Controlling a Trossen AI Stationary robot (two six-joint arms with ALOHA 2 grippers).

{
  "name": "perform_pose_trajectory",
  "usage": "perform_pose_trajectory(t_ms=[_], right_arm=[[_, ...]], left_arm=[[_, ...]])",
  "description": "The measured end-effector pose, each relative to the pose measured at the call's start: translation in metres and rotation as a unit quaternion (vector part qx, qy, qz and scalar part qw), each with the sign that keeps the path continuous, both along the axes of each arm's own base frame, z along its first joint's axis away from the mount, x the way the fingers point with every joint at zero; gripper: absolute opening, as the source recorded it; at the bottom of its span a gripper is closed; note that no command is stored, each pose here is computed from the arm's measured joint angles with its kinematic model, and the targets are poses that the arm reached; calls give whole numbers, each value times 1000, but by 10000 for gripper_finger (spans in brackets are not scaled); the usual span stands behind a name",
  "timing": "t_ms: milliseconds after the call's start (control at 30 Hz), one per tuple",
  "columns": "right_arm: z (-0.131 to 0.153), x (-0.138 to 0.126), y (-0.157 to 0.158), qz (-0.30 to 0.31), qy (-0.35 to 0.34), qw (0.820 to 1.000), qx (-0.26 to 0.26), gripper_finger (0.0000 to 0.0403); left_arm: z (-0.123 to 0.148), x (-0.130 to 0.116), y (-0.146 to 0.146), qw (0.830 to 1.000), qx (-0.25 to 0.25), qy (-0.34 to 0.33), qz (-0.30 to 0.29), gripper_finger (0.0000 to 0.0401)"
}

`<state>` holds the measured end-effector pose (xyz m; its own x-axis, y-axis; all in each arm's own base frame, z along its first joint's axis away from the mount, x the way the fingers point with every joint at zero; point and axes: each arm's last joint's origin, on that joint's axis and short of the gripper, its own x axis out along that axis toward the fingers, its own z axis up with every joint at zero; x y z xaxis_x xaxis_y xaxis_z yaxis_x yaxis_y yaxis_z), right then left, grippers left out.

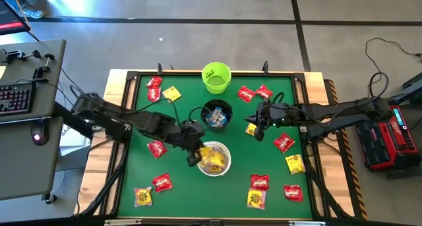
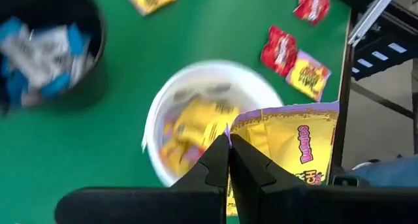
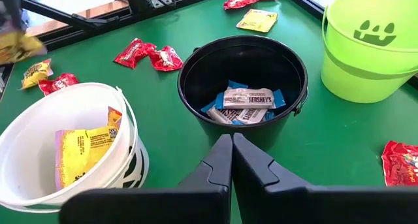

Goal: Sort candy by brand, put in halloween buckets
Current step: Put the yellow candy into the white bucket

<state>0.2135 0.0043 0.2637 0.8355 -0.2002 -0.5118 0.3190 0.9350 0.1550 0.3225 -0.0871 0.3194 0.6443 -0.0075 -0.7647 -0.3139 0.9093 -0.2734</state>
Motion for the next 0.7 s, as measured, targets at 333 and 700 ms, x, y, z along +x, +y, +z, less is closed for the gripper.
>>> perform_pose_trajectory(t_ms=[333, 700], right_arm=[[1, 0, 0, 0, -4, 1000, 4, 0], [0, 1, 0, 1, -3, 1000, 6, 0]], left_arm=[[-3, 55, 3, 997, 42, -3, -58, 0], [-37, 76, -1, 993, 41, 48, -98, 0]])
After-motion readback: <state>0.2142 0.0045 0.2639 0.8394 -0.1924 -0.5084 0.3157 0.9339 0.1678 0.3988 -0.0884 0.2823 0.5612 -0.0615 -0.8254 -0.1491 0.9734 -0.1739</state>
